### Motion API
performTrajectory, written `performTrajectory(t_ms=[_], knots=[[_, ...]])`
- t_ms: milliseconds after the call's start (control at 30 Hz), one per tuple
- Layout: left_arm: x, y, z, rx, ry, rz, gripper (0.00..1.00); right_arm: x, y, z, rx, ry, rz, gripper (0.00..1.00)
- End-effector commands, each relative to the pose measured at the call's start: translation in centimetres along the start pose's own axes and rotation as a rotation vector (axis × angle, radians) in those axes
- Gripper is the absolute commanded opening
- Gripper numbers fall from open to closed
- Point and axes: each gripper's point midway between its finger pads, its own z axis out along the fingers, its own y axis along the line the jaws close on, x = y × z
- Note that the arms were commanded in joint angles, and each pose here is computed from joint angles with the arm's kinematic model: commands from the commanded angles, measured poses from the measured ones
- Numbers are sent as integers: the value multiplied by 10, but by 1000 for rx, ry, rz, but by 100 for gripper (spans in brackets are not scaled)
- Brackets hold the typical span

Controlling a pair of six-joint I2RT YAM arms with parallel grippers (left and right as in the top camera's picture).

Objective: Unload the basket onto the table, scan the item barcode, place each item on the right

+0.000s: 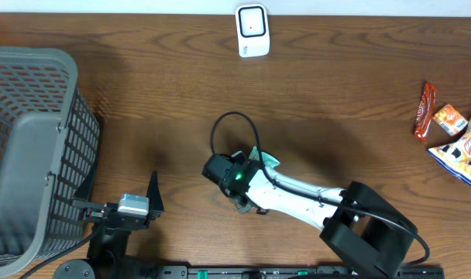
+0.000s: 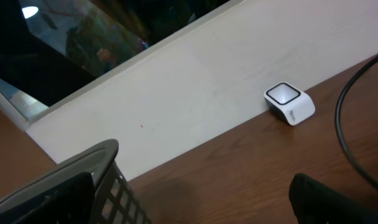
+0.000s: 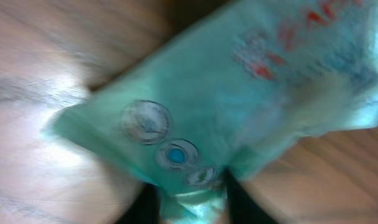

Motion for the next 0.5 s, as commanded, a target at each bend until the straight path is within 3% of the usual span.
performTrajectory(t_ms=[0, 233, 467], knots=[[-2, 3, -2, -12, -7, 4, 100, 7, -20, 4, 69, 28, 141, 4], [-2, 3, -2, -12, -7, 4, 100, 4, -69, -26, 194, -34, 265, 1], [-2, 3, -2, -12, -7, 4, 100, -15, -73, -70, -13, -144, 334, 1]])
